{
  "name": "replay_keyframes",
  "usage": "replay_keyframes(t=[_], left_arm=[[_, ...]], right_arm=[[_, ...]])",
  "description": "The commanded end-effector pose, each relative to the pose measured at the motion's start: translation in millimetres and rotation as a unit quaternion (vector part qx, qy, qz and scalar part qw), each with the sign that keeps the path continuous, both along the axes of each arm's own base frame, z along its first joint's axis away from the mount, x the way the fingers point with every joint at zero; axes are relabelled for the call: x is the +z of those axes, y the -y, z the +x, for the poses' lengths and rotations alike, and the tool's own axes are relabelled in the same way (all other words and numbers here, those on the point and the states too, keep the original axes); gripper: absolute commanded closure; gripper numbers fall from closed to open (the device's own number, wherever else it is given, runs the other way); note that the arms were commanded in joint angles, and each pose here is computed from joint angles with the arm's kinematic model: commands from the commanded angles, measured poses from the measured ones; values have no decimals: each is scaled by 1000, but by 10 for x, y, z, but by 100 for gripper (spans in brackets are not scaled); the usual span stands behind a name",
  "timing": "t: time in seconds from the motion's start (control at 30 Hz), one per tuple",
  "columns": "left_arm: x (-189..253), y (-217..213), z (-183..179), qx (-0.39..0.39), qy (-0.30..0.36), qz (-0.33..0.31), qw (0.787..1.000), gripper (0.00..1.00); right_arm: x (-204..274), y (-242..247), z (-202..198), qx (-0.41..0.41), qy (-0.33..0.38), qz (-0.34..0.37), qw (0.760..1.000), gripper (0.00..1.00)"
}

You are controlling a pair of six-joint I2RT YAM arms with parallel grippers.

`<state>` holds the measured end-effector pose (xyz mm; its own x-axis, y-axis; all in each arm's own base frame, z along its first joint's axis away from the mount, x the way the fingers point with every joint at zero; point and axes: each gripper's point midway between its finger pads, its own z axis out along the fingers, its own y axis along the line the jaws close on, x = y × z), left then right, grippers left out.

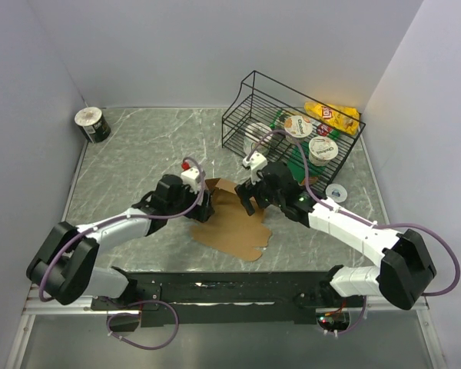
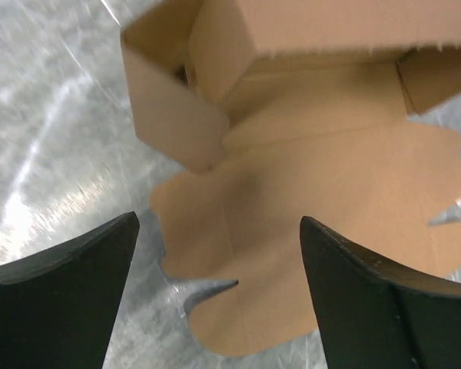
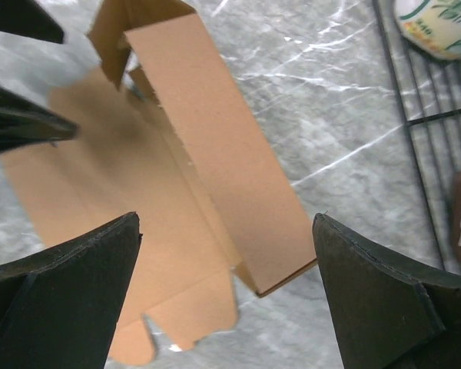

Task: Fold the paper box

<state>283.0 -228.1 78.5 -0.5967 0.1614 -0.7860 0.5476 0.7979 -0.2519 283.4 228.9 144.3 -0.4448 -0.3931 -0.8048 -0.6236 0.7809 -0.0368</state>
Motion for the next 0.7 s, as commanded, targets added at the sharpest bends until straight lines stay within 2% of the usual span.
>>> replay_keyframes(t=[0.0, 0.03, 0.47, 0.5, 0.67], left_arm=[[463, 159, 26, -64, 85, -103, 989, 5], [434, 156, -35, -80, 81, -111, 987, 5], [691, -345, 425, -46, 118, -194, 973, 9], [683, -327, 408, -66, 111, -203, 971, 10], [512, -396, 651, -66, 93, -219, 969, 15]], right_arm=[[20, 5, 207, 7, 46, -38, 998, 0], [7, 3, 234, 11, 47, -47, 998, 0], [-128, -172, 486, 56, 4, -95, 994, 0], [-121, -252, 473, 78, -9, -79, 994, 0], [-132, -248, 406, 125, -53, -37, 990, 0]])
